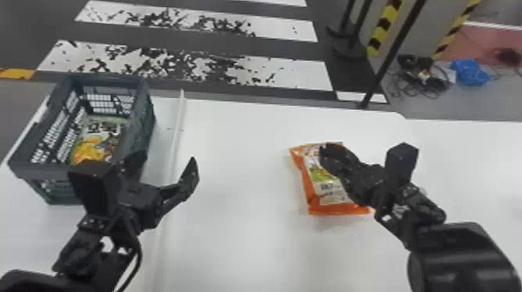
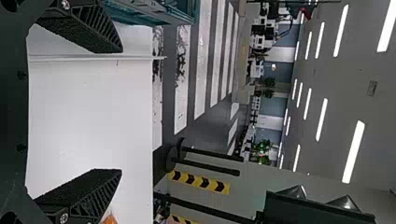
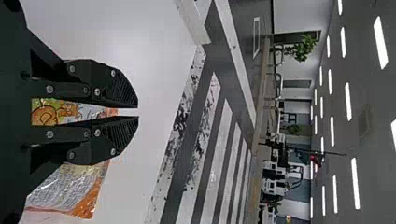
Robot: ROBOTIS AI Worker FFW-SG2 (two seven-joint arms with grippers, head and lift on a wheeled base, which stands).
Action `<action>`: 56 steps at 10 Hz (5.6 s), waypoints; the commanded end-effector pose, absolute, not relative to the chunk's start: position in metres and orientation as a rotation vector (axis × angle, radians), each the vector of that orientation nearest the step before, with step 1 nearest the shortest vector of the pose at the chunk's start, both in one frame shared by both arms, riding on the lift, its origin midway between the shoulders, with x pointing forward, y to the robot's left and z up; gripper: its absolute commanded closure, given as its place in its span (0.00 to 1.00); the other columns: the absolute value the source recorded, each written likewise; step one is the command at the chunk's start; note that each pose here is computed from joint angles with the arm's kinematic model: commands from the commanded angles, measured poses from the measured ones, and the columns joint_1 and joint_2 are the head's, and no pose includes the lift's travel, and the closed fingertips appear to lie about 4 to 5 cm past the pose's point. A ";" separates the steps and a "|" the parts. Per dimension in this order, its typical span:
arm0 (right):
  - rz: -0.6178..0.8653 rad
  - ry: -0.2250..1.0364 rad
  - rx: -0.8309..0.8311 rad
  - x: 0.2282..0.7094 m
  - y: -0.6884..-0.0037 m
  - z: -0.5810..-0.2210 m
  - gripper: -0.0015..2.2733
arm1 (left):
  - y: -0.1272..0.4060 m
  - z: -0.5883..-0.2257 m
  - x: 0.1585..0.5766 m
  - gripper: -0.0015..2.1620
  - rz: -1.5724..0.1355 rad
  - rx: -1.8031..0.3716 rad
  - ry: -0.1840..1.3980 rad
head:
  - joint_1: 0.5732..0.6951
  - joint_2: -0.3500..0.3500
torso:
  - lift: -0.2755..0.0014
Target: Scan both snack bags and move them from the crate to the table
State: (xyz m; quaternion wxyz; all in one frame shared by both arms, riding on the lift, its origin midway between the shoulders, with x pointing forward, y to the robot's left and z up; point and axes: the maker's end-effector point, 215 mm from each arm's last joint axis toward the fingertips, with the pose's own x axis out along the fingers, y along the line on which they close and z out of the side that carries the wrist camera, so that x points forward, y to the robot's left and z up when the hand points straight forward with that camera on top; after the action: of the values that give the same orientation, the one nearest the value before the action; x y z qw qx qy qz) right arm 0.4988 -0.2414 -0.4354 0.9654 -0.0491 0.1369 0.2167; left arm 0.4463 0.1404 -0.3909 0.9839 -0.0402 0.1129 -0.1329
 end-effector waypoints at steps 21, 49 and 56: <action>0.070 0.521 -0.066 0.400 -0.473 -0.534 0.20 | 0.163 -0.394 0.437 0.04 -0.252 -0.073 0.209 | 1.00 0.00 | 0.68; 0.321 0.544 -0.184 0.393 -0.266 -0.478 0.99 | 0.174 -0.395 0.437 0.04 -0.228 -0.079 0.202 | 1.00 0.32 | 0.68; 0.104 0.503 -0.152 0.407 -0.398 -0.468 0.99 | 0.170 -0.393 0.436 0.04 -0.235 -0.080 0.204 | 1.00 0.18 | 0.68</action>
State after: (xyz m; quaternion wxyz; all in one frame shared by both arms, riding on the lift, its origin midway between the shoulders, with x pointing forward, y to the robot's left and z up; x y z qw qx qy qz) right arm 0.4070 -0.3816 -0.4643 0.9635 -0.0767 0.2484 0.0641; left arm 0.4361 0.1706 -0.3932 0.9872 -0.0398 0.1014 -0.1167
